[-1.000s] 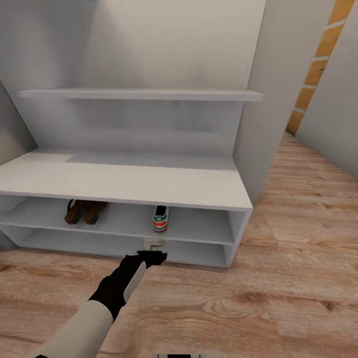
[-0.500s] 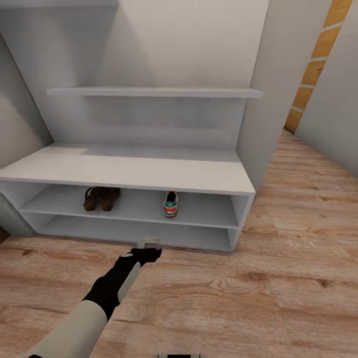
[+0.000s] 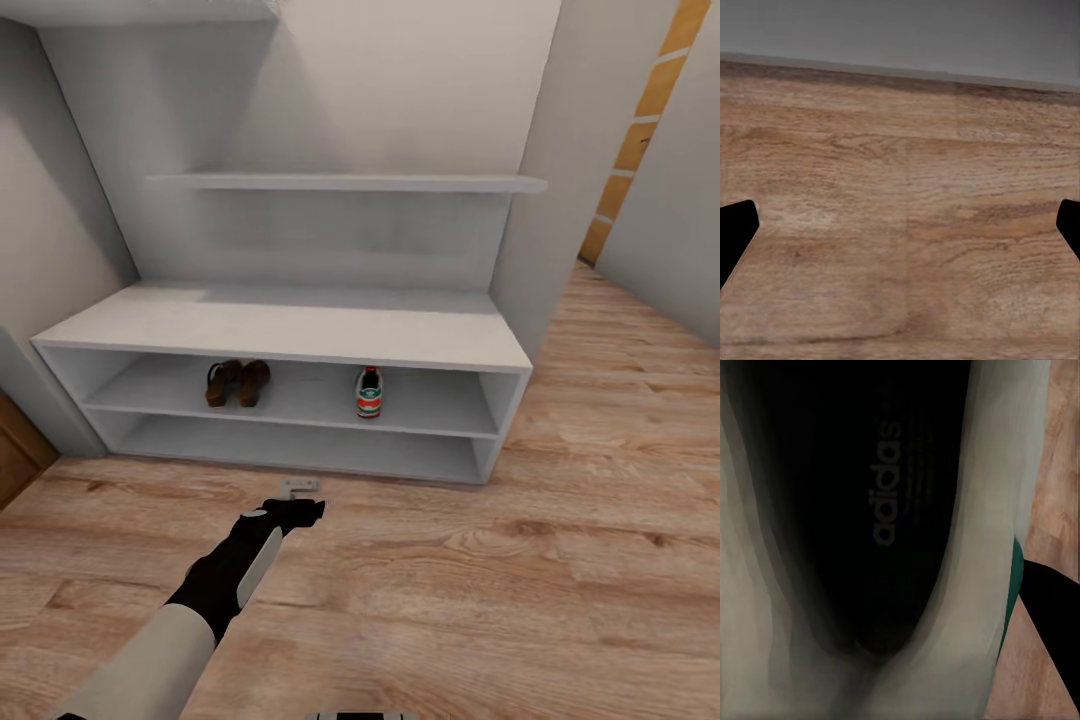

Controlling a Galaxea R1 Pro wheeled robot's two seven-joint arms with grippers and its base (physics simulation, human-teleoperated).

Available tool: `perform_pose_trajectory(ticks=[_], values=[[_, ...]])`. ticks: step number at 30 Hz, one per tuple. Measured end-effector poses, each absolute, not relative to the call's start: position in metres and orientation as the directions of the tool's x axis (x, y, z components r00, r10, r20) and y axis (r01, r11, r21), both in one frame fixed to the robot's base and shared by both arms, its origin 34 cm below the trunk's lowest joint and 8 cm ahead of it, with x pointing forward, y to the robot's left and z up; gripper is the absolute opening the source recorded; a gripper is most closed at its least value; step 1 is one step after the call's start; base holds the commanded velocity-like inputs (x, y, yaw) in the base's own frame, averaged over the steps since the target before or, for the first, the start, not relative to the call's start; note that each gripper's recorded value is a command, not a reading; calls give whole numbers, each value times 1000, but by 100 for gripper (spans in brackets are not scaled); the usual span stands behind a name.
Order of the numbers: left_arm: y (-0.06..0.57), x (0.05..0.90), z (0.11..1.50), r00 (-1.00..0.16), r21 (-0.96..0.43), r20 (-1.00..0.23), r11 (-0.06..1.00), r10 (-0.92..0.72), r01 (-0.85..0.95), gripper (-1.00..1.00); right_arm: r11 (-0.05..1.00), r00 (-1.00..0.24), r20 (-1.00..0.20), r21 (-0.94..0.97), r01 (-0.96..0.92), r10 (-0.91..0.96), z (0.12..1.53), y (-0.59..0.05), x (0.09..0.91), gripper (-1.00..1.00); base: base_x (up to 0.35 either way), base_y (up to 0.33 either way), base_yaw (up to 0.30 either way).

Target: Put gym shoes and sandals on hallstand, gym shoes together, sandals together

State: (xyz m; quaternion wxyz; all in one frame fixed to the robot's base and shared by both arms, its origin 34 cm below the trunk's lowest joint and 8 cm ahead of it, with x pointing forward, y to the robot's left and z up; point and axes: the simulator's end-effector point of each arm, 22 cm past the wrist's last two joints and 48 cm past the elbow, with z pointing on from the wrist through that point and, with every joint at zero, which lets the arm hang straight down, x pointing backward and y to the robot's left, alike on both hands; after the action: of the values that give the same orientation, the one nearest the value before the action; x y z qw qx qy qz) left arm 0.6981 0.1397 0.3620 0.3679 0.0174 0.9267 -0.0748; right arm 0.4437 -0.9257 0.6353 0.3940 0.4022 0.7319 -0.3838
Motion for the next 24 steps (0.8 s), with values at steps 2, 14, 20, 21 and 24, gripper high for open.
perform_pose_trajectory(ticks=[2, 14, 20, 21, 24], values=[[140, 698, 362, -729, -126, -684, 988, -23, 87, 100, 382, -366, -885, -245, 891, 286, 635, -926, 444, -100, -197, 266, 0], [139, 698, 362, -729, -127, -685, 988, -23, 88, 100, 382, -366, -885, -245, 891, 287, 635, -926, 444, -100, -162, 278, 0], [139, 698, 362, -729, -127, -684, 988, -22, 89, 100, 382, -366, -885, -245, 891, 287, 635, -926, 443, -100, -14, 331, 0], [139, 698, 362, -729, -126, -684, 988, -22, 89, 100, 382, -366, -885, -245, 891, 287, 635, -926, 444, -100, -2, 340, 0], [139, 698, 362, -729, -126, -684, 988, -22, 89, 100, 382, -367, -885, -246, 891, 286, 635, -926, 444, -100, -1, 341, -11]])
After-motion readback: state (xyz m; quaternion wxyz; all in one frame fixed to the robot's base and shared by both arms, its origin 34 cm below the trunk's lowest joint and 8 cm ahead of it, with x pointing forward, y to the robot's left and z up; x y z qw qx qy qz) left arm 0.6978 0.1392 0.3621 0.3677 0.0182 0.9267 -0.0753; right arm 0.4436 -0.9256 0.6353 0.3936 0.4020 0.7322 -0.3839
